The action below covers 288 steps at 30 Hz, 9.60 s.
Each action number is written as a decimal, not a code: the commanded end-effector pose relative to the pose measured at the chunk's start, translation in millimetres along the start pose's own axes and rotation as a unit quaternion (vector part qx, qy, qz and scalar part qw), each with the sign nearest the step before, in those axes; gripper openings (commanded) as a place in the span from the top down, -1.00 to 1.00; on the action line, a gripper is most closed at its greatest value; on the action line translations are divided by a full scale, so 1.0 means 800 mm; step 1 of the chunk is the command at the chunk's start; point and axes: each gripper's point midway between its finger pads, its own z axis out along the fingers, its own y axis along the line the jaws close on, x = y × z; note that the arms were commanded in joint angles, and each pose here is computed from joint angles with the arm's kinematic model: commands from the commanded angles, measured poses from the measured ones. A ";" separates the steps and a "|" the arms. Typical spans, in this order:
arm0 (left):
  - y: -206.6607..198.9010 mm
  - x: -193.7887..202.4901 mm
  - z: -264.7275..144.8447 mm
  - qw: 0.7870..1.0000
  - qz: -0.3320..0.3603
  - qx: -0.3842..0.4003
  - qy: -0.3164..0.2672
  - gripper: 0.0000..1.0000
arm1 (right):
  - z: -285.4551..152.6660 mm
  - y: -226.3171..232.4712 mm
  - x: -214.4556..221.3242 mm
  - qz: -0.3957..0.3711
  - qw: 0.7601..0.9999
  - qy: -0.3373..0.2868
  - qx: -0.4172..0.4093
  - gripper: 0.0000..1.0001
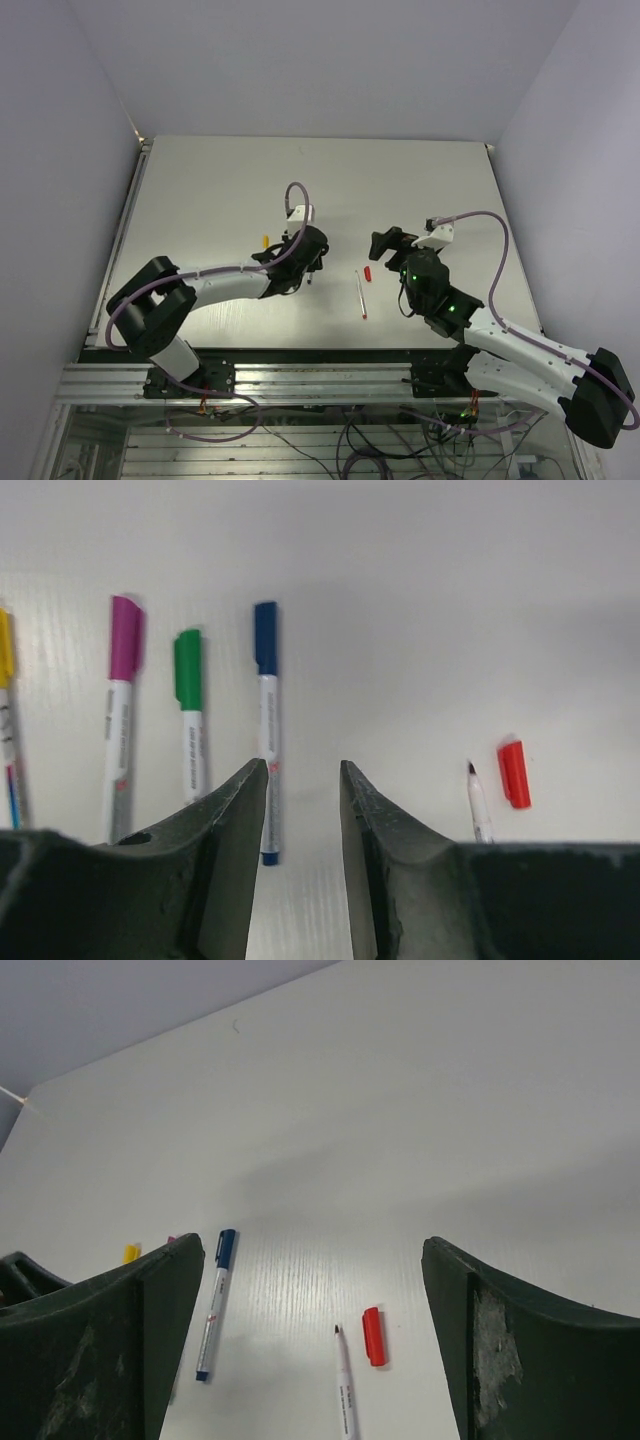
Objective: Insert the pens into the pen caps
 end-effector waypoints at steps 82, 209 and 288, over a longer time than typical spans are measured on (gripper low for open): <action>-0.024 0.172 -0.029 0.959 0.209 0.052 0.182 0.86 | 0.007 -0.050 0.054 -0.053 0.987 0.086 0.127 -0.56; -0.159 -0.008 -0.180 0.909 0.029 0.405 -0.092 0.86 | -0.032 0.075 -0.031 0.251 0.917 -0.100 -0.293 1.00; -0.112 -0.168 -0.198 0.915 -0.014 0.257 -0.312 0.86 | -0.071 0.128 0.197 0.047 0.913 0.240 -0.328 1.00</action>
